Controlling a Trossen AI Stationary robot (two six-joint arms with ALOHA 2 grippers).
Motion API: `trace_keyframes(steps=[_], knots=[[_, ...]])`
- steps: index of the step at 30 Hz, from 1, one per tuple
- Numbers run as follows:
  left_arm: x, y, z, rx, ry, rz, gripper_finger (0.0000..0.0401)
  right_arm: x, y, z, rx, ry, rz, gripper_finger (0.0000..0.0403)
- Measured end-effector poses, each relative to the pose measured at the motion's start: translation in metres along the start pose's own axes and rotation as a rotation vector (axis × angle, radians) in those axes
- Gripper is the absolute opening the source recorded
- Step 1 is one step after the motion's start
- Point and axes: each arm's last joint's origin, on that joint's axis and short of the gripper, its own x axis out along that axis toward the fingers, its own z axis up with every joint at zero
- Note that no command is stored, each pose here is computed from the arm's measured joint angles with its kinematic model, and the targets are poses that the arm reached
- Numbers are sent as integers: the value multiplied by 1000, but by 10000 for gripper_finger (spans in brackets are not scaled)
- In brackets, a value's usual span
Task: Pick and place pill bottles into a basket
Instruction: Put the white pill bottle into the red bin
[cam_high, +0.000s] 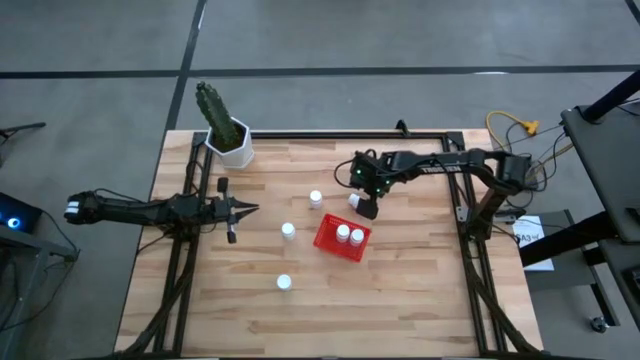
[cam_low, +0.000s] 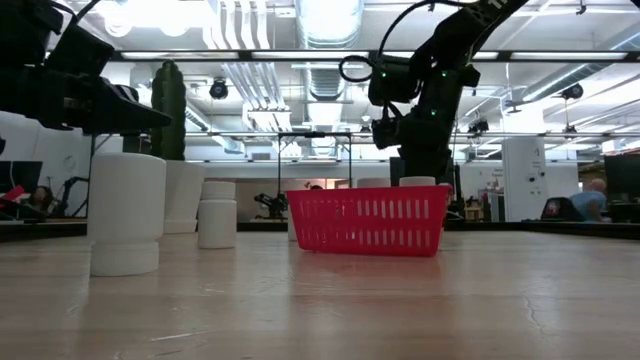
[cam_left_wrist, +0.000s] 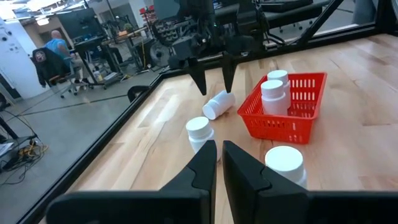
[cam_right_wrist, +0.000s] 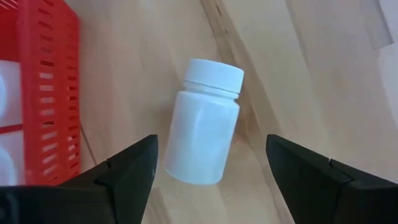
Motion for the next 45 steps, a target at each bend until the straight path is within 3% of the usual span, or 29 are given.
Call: trace_keyframes(steps=[45], knots=[[0,0,0,-3,0,-1,10,23,-2,-13,-9,-76,16,281]])
